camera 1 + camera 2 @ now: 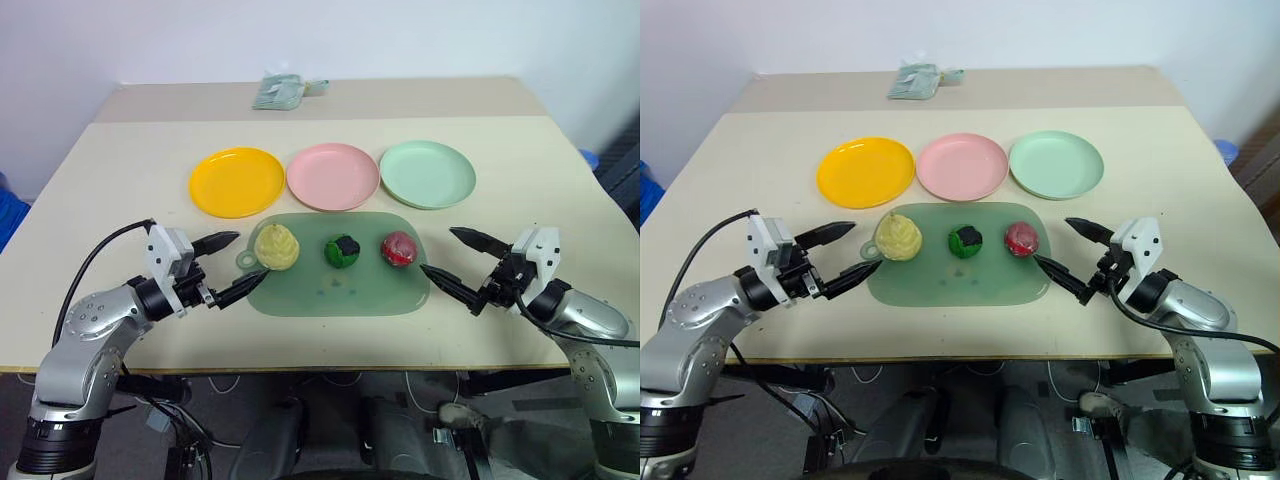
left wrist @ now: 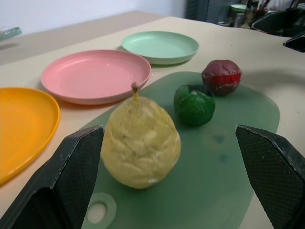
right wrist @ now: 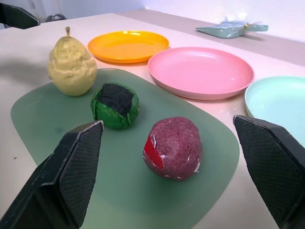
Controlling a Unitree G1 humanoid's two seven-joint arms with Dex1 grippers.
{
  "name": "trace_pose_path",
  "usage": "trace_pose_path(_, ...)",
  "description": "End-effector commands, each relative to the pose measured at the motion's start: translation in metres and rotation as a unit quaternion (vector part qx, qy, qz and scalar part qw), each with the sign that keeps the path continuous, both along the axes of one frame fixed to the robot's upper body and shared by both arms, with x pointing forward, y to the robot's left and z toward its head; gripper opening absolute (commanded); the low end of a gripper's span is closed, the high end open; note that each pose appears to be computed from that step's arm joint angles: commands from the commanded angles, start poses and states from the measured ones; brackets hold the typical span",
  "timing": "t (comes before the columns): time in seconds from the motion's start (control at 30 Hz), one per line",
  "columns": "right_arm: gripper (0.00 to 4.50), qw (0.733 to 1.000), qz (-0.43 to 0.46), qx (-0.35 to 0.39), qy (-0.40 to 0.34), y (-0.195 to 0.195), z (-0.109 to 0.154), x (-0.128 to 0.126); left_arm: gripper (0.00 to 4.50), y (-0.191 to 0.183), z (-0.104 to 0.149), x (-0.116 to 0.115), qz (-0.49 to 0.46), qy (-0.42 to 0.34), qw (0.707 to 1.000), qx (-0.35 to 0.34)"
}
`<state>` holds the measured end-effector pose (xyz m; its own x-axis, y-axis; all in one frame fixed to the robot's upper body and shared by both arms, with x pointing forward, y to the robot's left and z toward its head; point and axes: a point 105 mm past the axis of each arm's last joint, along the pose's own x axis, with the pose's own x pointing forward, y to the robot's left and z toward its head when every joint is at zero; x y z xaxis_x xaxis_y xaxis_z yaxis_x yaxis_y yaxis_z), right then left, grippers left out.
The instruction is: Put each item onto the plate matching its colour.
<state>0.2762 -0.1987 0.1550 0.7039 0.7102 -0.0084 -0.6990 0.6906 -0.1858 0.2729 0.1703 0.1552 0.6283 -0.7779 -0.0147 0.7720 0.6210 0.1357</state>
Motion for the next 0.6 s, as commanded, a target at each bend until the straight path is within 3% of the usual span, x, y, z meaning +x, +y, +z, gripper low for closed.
trace_pose_path(0.03,4.47,1.000,0.003,-0.011,-0.025,-0.003,0.012,-0.004,4.50,-0.003,0.009,-0.005,-0.012,-0.021,1.000,0.006)
trace_pose_path(0.6,4.47,0.997,0.055,-0.010,-0.051,0.019,0.022,-0.010,4.50,-0.006,0.022,0.009,0.025,-0.023,0.999,-0.035)
